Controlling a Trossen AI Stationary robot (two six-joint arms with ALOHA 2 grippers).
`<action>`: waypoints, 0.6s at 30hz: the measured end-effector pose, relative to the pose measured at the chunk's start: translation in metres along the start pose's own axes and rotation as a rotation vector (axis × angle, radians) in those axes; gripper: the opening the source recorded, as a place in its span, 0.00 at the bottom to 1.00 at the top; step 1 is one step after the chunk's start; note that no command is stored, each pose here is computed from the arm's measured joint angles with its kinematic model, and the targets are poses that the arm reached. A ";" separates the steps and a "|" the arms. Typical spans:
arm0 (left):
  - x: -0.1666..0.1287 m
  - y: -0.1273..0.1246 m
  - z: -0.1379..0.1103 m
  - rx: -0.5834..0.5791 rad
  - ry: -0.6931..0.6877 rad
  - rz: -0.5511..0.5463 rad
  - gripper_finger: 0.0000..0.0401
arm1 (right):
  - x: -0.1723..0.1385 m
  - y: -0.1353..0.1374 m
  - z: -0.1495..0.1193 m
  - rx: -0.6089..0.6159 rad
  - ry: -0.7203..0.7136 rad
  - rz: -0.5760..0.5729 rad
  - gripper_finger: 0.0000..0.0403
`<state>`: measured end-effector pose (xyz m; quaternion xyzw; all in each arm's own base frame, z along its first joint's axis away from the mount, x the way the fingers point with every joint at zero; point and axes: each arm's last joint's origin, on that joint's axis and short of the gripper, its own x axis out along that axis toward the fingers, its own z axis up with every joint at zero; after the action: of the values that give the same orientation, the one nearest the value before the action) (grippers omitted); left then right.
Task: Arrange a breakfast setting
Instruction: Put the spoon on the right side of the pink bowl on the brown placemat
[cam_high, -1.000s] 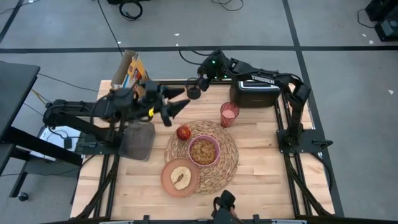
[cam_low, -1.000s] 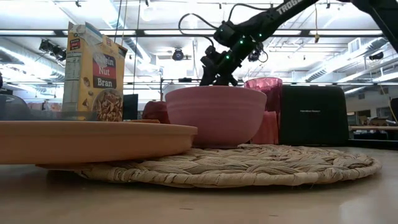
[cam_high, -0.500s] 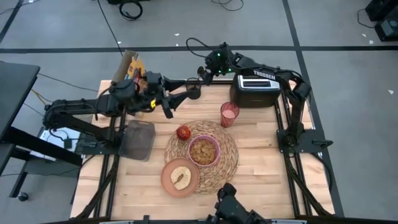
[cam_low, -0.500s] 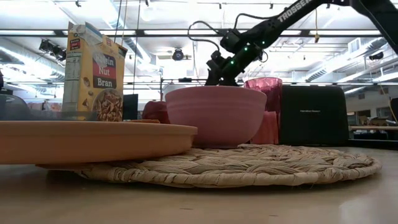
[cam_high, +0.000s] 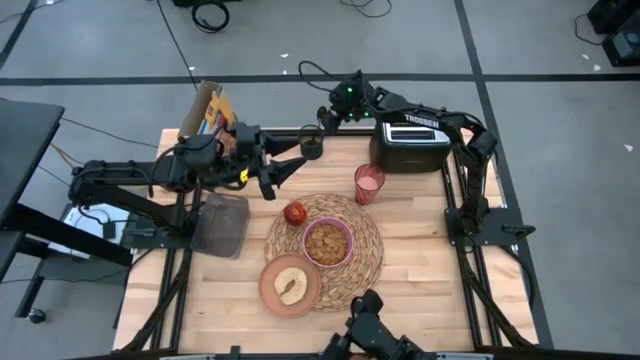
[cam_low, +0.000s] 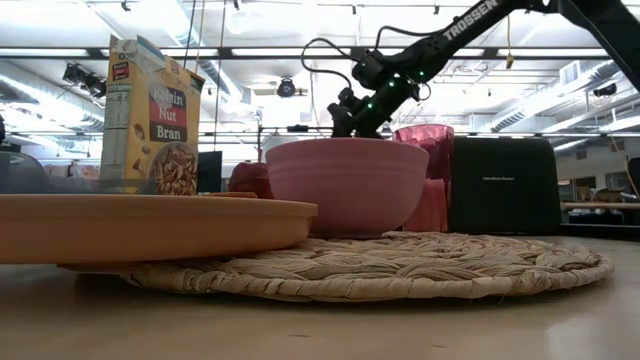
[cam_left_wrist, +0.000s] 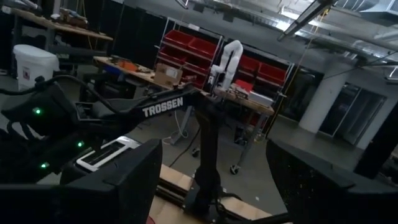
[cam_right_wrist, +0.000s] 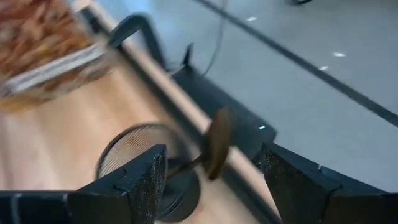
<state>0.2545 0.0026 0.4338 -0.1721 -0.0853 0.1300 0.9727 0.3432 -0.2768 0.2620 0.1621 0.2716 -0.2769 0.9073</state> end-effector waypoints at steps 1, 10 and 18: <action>0.000 0.000 0.000 0.000 -0.002 -0.001 0.73 | 0.000 -0.001 0.001 0.018 -0.016 -0.025 0.64; -0.003 0.000 0.003 -0.002 -0.011 -0.002 0.73 | 0.028 -0.003 -0.009 0.152 -0.030 -0.005 0.59; -0.009 -0.001 0.009 -0.008 -0.026 -0.012 0.73 | 0.030 -0.004 -0.007 0.139 -0.068 -0.054 0.50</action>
<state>0.2439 0.0022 0.4409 -0.1739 -0.0995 0.1259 0.9716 0.3586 -0.2892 0.2382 0.2078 0.2250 -0.3250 0.8948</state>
